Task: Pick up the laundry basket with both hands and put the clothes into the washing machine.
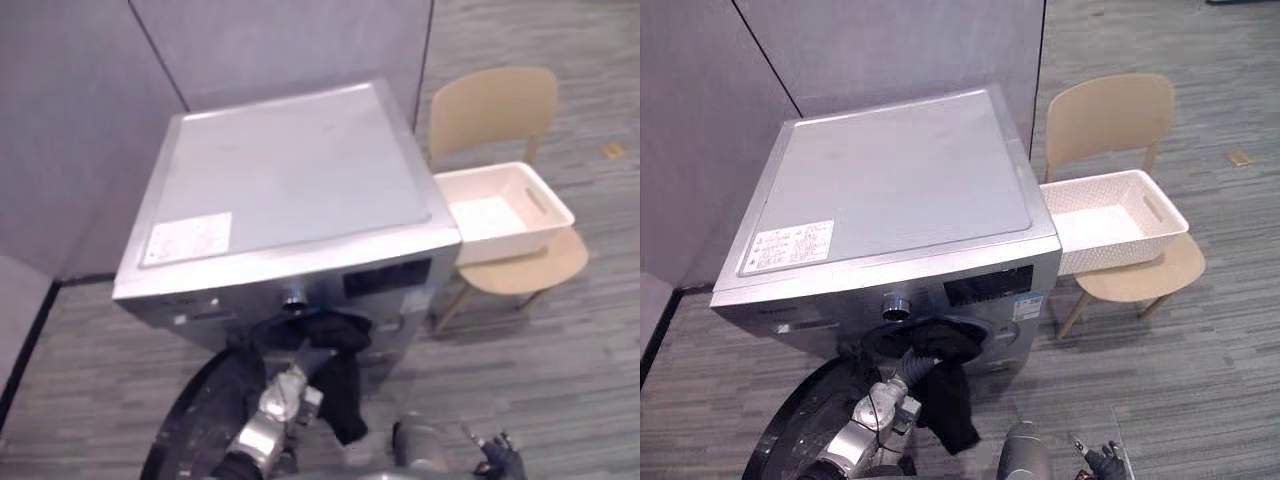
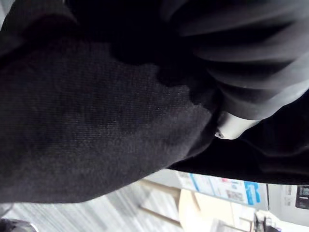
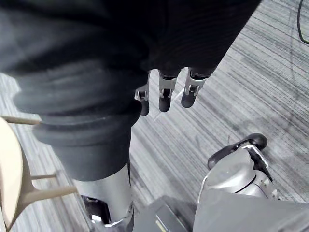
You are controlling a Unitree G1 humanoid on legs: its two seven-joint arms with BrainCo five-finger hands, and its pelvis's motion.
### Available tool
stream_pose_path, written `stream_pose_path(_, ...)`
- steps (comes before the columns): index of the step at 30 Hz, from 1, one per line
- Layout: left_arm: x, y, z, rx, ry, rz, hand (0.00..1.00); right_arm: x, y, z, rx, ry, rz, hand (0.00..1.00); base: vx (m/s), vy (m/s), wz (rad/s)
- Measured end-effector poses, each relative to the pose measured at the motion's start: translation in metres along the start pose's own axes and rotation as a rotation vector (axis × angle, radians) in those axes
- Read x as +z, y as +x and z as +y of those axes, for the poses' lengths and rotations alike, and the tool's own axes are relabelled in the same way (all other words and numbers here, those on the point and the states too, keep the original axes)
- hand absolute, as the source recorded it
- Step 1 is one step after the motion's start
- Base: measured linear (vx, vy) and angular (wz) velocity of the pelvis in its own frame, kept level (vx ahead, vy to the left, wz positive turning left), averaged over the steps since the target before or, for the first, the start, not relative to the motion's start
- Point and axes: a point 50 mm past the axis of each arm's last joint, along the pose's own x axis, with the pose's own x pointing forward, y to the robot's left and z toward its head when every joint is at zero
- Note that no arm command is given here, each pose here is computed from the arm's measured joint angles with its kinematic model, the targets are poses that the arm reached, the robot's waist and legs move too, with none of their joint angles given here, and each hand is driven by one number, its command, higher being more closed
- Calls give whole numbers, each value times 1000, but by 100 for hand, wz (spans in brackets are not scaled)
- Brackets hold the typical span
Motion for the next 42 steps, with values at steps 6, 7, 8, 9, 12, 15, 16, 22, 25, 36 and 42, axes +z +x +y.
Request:
stream_pose_path(6,76,47,19,62,134,-193,100,97,13,64,159,141,-297,0,-189,108,-25)
stream_pose_path(7,82,52,24,81,144,-198,100,106,12,69,171,149,-323,0,-167,169,-30)
stream_pose_path(8,92,59,35,133,148,-205,100,119,10,78,194,171,-368,0,-134,189,-29)
stream_pose_path(9,102,63,44,182,133,-218,100,127,8,81,202,198,-399,0,-113,194,-29)
stream_pose_path(12,128,69,68,288,90,-268,100,136,4,83,207,216,-440,0,-82,152,-32)
stream_pose_path(15,169,69,98,422,6,-365,100,153,-9,91,259,263,-533,0,-90,74,-31)
stream_pose_path(16,185,67,110,473,-37,-407,100,162,-15,95,282,282,-573,0,-88,44,-42)
stream_pose_path(22,308,28,177,609,-252,-741,100,180,-28,98,330,335,-668,0,-73,52,-55)
stream_pose_path(25,388,-17,195,615,-306,-978,100,168,-25,89,300,380,-630,0,-40,92,-35)
stream_pose_path(36,461,-61,163,528,-316,-1250,100,140,-22,61,262,507,-571,0,-39,39,-12)
stream_pose_path(42,468,-60,114,787,370,-1338,0,168,-34,37,245,533,-725,0,2,47,10)
